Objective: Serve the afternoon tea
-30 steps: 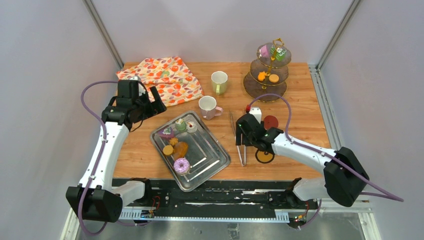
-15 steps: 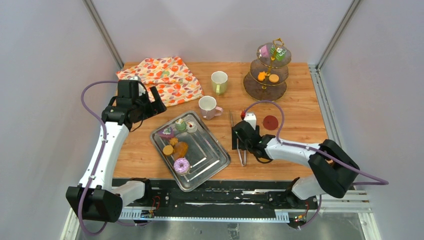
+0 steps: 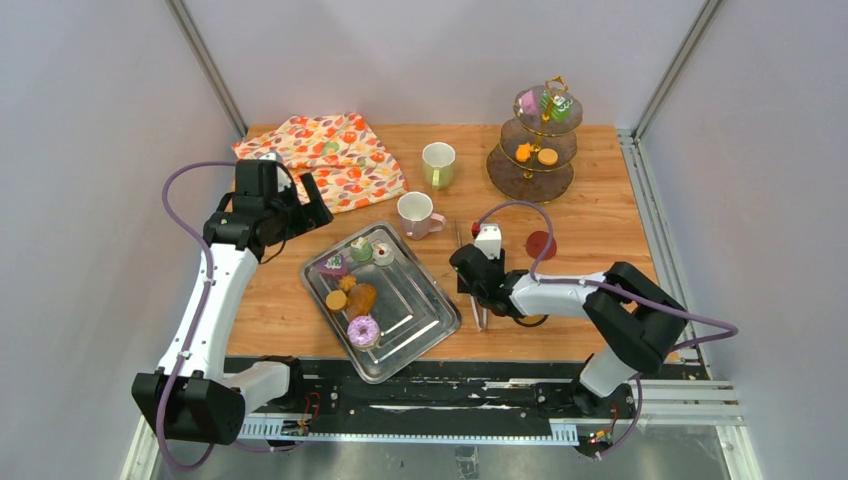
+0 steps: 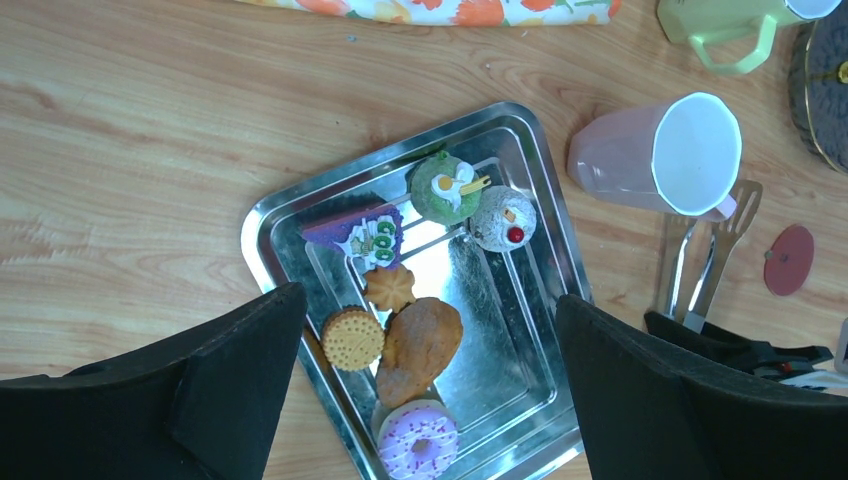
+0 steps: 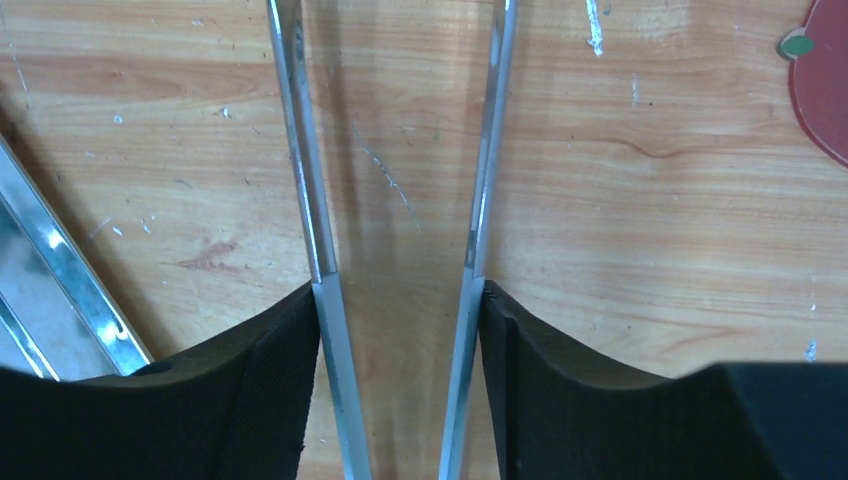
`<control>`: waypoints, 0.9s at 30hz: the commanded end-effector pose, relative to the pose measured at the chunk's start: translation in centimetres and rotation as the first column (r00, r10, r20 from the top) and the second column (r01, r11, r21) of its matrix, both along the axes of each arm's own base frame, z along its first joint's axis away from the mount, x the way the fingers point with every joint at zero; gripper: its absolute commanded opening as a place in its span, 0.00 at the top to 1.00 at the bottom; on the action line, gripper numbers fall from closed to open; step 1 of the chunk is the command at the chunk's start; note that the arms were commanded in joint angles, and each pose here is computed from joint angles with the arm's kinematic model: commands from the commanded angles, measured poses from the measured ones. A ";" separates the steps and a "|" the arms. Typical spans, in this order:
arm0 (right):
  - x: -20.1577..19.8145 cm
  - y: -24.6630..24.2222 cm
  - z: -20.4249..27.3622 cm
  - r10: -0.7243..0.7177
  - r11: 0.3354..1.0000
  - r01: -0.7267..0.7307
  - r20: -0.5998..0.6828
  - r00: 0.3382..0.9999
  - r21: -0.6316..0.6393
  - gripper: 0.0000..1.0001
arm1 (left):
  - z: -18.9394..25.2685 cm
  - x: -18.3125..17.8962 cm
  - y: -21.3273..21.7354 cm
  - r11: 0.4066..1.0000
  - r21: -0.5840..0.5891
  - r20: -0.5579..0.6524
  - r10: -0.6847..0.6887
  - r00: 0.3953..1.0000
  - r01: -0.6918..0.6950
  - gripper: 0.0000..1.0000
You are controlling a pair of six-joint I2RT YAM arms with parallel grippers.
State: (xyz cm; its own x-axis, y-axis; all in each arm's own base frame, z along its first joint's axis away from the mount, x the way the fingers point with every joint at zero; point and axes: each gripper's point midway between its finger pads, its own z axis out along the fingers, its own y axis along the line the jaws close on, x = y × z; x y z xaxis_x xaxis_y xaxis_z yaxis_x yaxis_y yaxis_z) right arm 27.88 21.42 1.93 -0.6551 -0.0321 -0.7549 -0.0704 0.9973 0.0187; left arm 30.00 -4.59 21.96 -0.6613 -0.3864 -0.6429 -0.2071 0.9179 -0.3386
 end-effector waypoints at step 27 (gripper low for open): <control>-15.1 2.0 10.9 0.712 0.682 -0.725 -0.315 0.628 0.097 0.71 | 1.8 0.4 -0.1 1.000 0.006 0.061 -0.013 0.998 0.013 0.00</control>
State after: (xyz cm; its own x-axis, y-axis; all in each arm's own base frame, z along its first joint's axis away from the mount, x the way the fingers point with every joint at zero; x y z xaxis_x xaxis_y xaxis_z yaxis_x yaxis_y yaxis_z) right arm 16.53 21.84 11.48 -0.6790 -0.4702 -0.5638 -0.6152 0.7835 0.0876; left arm 29.98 -4.54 21.93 -0.6638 -0.3769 -0.6460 -0.2008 0.9218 -0.3315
